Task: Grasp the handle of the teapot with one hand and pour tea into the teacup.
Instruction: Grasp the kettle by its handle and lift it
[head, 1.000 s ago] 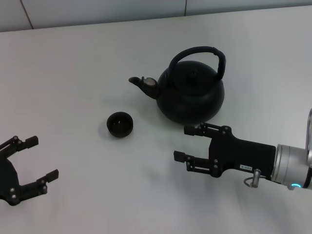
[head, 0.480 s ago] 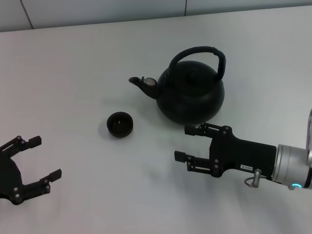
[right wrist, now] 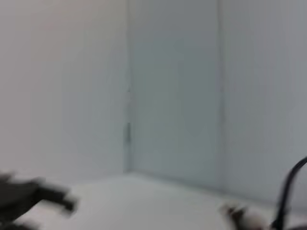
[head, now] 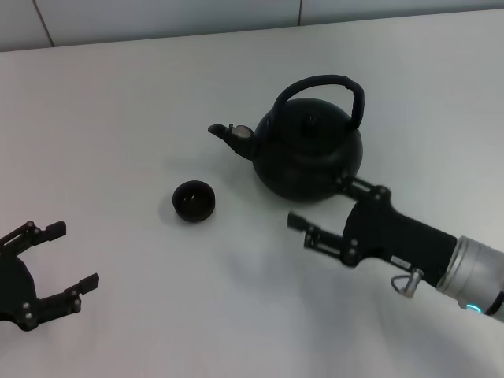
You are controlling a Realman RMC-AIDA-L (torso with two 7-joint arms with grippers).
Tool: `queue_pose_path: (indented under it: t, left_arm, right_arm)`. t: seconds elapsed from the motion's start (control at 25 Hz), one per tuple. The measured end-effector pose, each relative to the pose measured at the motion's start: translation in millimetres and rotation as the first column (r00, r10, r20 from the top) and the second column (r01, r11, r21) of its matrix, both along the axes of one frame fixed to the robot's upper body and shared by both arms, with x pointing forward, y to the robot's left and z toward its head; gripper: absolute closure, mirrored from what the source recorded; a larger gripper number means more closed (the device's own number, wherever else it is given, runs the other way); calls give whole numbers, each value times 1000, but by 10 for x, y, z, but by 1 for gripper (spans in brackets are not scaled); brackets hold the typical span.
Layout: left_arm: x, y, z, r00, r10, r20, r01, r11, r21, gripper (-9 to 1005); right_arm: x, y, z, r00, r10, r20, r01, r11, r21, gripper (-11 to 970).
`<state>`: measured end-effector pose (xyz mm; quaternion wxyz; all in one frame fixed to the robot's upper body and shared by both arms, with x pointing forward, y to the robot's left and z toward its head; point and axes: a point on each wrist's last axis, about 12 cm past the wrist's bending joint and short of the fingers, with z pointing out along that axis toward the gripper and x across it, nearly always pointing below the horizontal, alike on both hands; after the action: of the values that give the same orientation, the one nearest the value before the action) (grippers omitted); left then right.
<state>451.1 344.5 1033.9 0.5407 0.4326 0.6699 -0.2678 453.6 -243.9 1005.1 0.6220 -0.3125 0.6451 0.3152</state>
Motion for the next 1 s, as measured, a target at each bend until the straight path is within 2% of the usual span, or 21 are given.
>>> queue_pose_path:
  t: [0.08, 0.2, 0.36, 0.44, 0.64, 0.8, 1.0]
  left_arm:
    - [-3, 1, -2, 1000, 1, -1, -1, 1000, 0, 133]
    - [-10, 6, -4, 1000, 5, -1, -5, 1000, -1, 133]
    - [-11, 12, 2, 1000, 8, 2, -8, 1000, -3, 133]
    - [-13, 11, 5, 1000, 7, 3, -7, 1000, -6, 133]
    - [-19, 10, 8, 1000, 7, 5, -7, 1000, -10, 134]
    - [-22, 8, 13, 1000, 5, 7, -4, 1000, -15, 134]
    - [-27, 13, 17, 1000, 4, 7, -4, 1000, -17, 134]
  right_arm:
    - [-53, 12, 1, 995, -84, 52, 83, 996, 27, 238]
    - [-138, 42, 10, 962, -253, 100, 244, 965, 95, 238]
    - [-226, 61, 22, 889, -443, 119, 425, 893, 150, 238]
    - [-254, 71, 21, 860, -497, 113, 478, 864, 160, 237]
    - [-279, 78, 7, 813, -575, 92, 559, 814, 158, 237]
    - [-285, 52, -6, 753, -654, 72, 640, 753, 152, 236]
    - [-284, 93, -16, 755, -650, 88, 639, 759, 124, 238]
